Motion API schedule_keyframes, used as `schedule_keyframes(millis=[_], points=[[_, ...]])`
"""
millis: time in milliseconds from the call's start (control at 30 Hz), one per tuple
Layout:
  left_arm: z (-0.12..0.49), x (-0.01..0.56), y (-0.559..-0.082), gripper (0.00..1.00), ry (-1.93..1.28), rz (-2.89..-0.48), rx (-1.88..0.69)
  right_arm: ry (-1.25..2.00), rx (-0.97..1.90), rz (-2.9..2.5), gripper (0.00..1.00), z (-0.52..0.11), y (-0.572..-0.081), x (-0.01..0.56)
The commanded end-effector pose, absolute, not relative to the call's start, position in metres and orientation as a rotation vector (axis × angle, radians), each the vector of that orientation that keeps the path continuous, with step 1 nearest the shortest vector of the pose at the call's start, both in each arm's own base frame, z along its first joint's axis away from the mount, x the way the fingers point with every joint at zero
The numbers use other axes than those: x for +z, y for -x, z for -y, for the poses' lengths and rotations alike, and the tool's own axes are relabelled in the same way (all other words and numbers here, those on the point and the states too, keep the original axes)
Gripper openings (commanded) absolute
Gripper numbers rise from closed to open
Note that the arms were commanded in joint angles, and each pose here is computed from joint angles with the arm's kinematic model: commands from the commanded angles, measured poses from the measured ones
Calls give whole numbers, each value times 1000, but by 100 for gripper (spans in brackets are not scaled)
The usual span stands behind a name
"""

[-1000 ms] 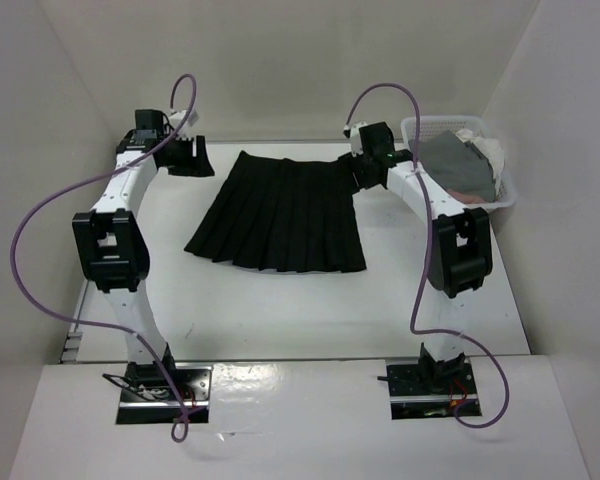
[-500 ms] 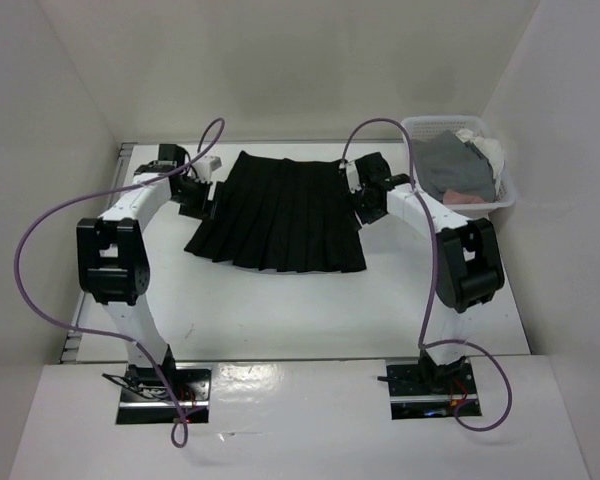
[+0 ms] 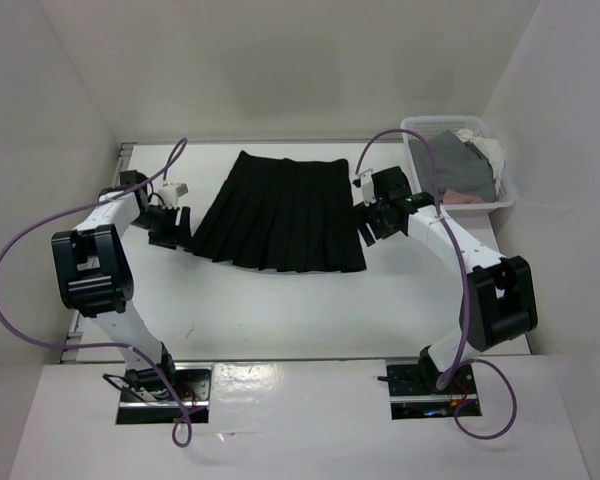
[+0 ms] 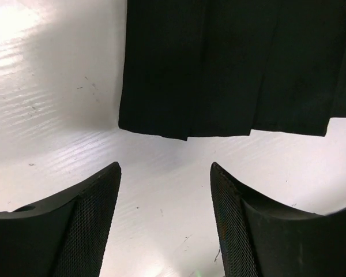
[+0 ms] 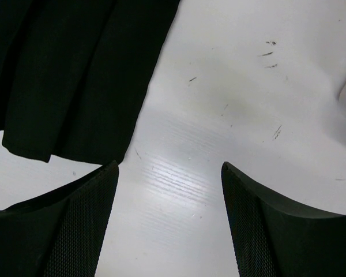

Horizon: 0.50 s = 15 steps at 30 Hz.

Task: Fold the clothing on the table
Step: Flatten the skirt out

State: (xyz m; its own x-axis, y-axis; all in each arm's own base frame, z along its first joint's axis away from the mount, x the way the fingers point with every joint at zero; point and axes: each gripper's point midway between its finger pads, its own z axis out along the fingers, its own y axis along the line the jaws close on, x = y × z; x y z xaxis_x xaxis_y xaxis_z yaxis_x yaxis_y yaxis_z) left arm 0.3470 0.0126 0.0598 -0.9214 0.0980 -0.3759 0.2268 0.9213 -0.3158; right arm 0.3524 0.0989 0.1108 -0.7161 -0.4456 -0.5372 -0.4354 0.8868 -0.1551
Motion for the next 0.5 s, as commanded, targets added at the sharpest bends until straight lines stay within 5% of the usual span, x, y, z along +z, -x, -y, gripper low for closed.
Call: schedule_keyframes(millis=[0,467], points=[[-11,49,-342,70,-247,-2711,-665,621,-25,-2453,77,-95,-344,119],[-20,24,-366,62,-250,-2653,-679,624,44,-2476,77,-100,-340,111]])
